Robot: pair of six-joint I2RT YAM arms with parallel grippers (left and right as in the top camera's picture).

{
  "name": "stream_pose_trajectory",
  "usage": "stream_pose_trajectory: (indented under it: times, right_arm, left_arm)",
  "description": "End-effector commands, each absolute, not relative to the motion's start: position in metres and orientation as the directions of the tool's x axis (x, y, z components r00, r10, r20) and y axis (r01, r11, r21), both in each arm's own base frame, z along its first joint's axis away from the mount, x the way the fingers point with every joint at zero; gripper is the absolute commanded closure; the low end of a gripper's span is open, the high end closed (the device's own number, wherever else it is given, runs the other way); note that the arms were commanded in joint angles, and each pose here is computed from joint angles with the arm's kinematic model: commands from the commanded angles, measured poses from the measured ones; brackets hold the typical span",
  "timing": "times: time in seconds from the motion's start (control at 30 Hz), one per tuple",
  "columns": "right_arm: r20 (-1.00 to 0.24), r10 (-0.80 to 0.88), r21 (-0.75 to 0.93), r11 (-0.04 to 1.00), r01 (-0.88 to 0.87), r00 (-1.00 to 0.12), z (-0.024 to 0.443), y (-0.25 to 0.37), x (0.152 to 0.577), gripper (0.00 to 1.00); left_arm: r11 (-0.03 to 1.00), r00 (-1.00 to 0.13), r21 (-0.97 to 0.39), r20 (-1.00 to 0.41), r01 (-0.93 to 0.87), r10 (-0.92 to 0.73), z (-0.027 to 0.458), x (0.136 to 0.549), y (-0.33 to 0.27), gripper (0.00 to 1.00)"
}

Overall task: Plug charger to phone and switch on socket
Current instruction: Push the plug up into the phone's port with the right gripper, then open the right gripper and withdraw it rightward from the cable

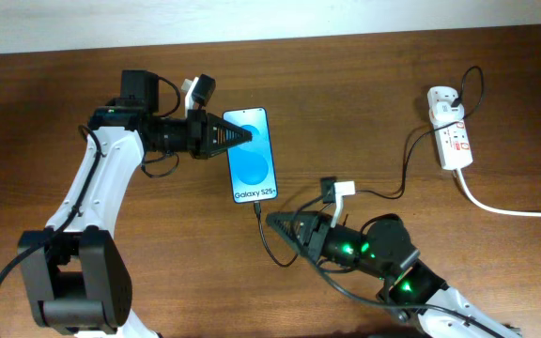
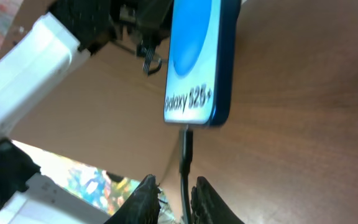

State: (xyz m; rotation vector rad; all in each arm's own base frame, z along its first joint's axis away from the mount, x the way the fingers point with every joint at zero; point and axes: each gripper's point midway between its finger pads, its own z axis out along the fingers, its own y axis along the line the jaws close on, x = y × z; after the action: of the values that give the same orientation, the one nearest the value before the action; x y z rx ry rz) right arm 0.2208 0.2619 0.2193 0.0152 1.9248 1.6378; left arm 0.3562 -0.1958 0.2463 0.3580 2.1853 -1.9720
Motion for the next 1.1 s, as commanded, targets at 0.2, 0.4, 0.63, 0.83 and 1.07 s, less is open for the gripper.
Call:
stream_pose_trajectory:
  times: [0.2, 0.4, 0.63, 0.83, 1.07]
  right_arm:
    - [-0.428, 0.407, 0.900, 0.275, -0.339, -0.807, 0.222, 0.220, 0.238, 0.73]
    - [-0.420, 0.398, 0.885, 0.378, -0.271, -0.815, 0.196, 0.203, 0.236, 0.72]
    - [-0.411, 0.377, 0.853, 0.480, -0.204, -0.830, 0.169, 0.192, 0.233, 0.72]
    - [-0.437, 0.351, 0.789, 0.591, -0.166, -0.829, 0.167, 0.181, 0.236, 0.72]
    - [-0.482, 0.268, 0.645, 0.753, -0.132, -0.834, 0.179, 0.157, 0.229, 0.73]
  left_arm:
    - [0.158, -0.957, -0.944, -0.286, 0.290, 0.045, 0.239, 0.362, -0.191, 1.00]
    - [0.233, -0.957, -0.929, -0.287, 0.288, 0.041, 0.227, 0.367, -0.189, 1.00]
    - [0.402, -0.957, -0.874, -0.288, 0.275, 0.029, 0.200, 0.377, -0.179, 1.00]
    - [0.471, -0.962, -0.845, -0.272, 0.252, 0.025, 0.182, 0.382, -0.173, 1.00]
    - [0.490, -0.978, -0.850, -0.206, 0.192, 0.025, 0.150, 0.389, -0.172, 1.00]
